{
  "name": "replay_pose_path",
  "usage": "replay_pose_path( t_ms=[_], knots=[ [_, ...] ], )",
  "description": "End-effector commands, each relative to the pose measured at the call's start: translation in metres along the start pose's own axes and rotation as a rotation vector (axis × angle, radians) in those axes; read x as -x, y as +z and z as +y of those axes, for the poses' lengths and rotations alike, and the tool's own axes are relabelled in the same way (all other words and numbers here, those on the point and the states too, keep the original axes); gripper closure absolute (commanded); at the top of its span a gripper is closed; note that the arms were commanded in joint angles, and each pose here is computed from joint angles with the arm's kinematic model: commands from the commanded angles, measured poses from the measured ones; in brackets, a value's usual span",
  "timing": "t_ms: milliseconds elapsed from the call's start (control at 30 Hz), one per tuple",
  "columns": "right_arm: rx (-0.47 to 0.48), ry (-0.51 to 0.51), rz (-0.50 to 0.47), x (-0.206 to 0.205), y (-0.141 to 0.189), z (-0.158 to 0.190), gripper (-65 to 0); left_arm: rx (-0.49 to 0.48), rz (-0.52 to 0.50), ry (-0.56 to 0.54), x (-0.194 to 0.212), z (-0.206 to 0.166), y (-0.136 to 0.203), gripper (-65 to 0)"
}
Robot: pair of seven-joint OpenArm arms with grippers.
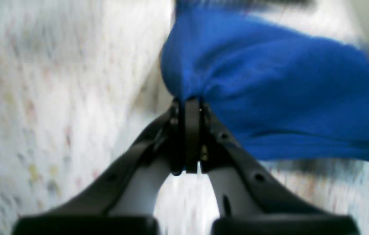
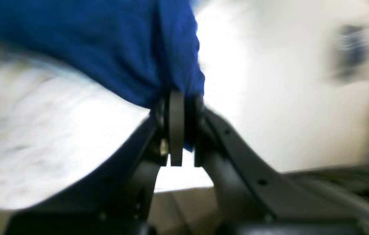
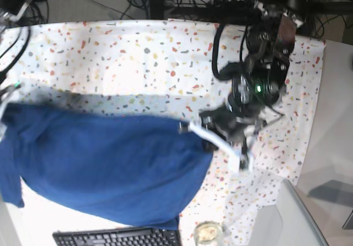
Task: Layout the t-shirt on the table in an organized manner, then fold the t-shirt properly
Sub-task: 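Lift the shirt with both grippers and lay it flat across the cloth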
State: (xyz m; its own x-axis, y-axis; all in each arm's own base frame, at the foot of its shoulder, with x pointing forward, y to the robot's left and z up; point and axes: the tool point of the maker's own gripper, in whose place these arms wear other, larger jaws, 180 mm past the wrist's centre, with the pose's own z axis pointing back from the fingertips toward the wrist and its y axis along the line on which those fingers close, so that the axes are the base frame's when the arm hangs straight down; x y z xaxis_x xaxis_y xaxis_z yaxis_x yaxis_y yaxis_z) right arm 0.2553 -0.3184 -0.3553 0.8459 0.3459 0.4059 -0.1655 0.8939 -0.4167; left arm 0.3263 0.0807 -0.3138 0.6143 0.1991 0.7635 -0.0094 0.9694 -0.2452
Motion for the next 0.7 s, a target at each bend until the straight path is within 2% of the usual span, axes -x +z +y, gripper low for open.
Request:
replay_pose_path(
  t_ms=[0, 133, 233, 400, 667],
  knots=[
    [-0.026, -0.016, -0.03, -0.001, -0.005, 0.008, 0.0, -0.027, -0.038, -0.019, -0.004, 0.006, 0.005, 0.0],
    [-0.204, -0.078, 0.059, 0.051, -0.033, 0.074, 0.0, -0.147, 0.058, -0.099, 0.05, 0.035, 0.013, 0.0],
    [-0.25, -0.137, 0.107, 0.082, -0.039, 0.092, 0.0, -0.212, 0.105, -0.153, 0.076, 0.051, 0.021, 0.0],
    [-0.244, -0.207, 0.14, 0.109, -0.041, 0.089, 0.0, -0.272, 0.155, -0.211, 0.103, 0.066, 0.035, 0.0],
    [-0.186, -0.17, 0.185, 0.129, -0.042, 0.052, 0.0, -0.288, 0.171, -0.228, 0.111, 0.07, 0.041, 0.0]
  ],
)
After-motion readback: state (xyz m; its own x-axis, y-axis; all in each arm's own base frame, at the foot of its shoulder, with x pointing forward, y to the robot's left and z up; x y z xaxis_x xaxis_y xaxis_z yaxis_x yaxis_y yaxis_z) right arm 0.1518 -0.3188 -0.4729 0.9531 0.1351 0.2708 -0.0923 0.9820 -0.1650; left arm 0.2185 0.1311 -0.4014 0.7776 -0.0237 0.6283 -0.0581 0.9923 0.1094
